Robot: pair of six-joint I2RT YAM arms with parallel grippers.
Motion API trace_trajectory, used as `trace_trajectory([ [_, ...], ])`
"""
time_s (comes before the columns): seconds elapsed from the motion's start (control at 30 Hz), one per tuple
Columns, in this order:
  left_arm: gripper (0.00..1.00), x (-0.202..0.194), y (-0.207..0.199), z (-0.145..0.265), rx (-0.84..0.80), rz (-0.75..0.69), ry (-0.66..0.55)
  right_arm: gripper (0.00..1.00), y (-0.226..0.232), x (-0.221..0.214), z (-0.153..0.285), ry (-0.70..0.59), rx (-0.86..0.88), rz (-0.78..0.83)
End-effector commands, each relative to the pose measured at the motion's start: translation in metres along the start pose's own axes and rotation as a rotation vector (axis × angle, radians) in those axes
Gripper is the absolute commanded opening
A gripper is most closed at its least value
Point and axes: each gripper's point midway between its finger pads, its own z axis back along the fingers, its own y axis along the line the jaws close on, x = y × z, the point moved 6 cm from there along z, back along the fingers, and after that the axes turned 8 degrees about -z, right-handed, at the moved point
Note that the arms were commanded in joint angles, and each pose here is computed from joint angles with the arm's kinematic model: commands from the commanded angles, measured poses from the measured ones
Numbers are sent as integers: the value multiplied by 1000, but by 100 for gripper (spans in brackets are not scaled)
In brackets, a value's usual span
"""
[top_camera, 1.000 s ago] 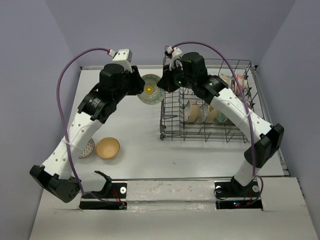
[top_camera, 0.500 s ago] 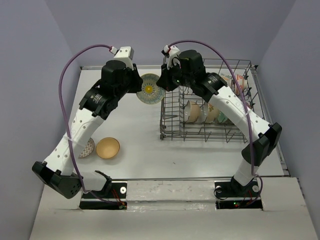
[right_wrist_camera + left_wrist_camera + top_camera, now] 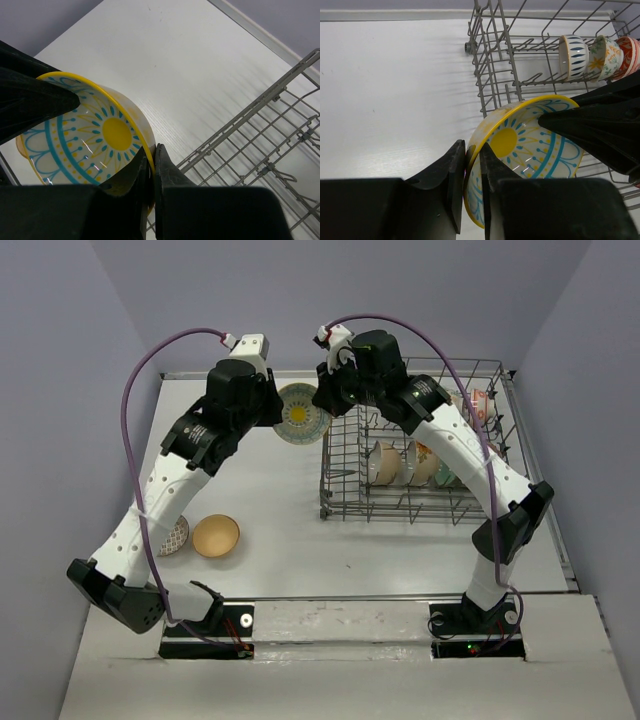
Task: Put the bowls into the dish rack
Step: Pass from the right arm to the left
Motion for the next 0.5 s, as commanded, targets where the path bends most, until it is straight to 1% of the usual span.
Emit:
trace_trajectory([
  [0.0, 24, 7, -6, 6, -40, -13, 0, 1, 10, 43, 18, -159, 17, 84],
  [0.2, 22, 5, -6, 6, -41, -15, 8, 1, 11, 48, 18, -160, 25, 117],
  [0.3, 18, 1, -6, 4, -43, -22, 22, 1, 14, 53, 19, -173, 44, 131],
  [0.4, 12, -1, -5, 5, -36, -23, 27, 1, 15, 53, 16, -170, 63, 137],
  [0.47, 0, -1, -4, 6, -31, -25, 26, 1, 21, 53, 15, -170, 87, 149],
])
